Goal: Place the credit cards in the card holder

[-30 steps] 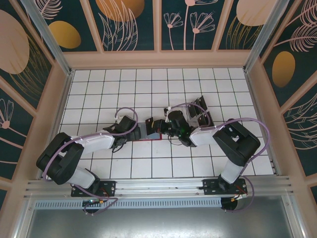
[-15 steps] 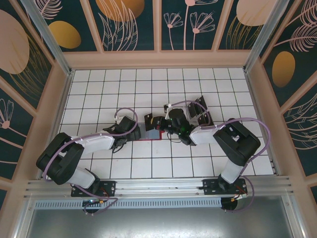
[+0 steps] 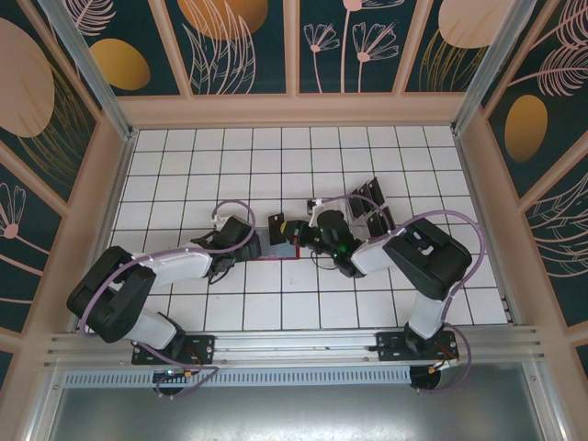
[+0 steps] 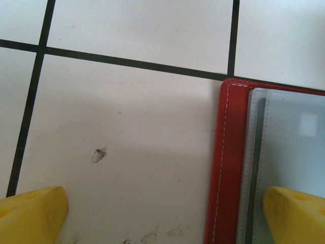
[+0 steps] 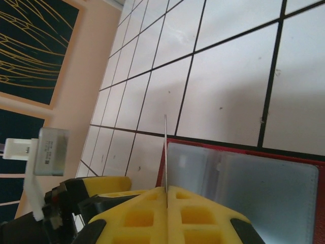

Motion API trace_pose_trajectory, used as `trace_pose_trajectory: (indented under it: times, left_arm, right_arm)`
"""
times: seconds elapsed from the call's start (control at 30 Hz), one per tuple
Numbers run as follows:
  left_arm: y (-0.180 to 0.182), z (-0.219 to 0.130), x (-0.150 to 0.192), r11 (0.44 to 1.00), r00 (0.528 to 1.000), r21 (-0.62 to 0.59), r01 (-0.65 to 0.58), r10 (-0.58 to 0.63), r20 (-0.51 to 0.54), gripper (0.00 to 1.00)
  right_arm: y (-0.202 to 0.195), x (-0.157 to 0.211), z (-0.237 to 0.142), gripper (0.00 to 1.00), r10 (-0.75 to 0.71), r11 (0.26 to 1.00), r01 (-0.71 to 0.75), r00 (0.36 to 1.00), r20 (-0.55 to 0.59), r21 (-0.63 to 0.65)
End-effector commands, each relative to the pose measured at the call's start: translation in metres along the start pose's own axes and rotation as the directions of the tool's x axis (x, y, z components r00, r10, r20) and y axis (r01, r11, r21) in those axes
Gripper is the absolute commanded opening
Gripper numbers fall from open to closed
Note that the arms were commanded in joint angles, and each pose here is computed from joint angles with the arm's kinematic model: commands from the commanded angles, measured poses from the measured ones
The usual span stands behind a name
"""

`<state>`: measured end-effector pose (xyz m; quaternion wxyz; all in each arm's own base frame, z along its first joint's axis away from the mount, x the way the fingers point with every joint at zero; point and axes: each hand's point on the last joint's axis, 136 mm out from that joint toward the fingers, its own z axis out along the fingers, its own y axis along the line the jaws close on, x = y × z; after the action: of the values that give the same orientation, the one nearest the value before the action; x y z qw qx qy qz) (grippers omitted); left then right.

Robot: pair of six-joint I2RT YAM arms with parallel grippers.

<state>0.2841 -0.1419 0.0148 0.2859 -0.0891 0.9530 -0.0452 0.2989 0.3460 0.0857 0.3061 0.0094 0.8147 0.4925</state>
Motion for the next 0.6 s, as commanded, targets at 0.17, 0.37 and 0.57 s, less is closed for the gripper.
trace_pose_trajectory:
  times: [0.17,0.37,0.57]
  left_arm:
    - [0.032,0.007,0.036,0.994,0.994,-0.102,-0.032,0.022,-0.105,0.99]
    - [0.031,0.008,0.036,0.994,0.994,-0.101,-0.035,0.025,-0.105,0.98]
    - [0.031,0.008,0.035,0.994,0.994,-0.1,-0.036,0.025,-0.105,0.99]
  right_arm:
    - [-0.005,-0.001,-0.002,0.0,0.033,0.999,-0.031,0.998,0.051,-0.038]
    - [-0.011,0.0,-0.004,0.0,0.03,0.999,-0.029,0.997,0.071,-0.026]
    - [-0.017,0.003,-0.001,0.0,0.041,0.999,-0.039,0.997,0.07,-0.022]
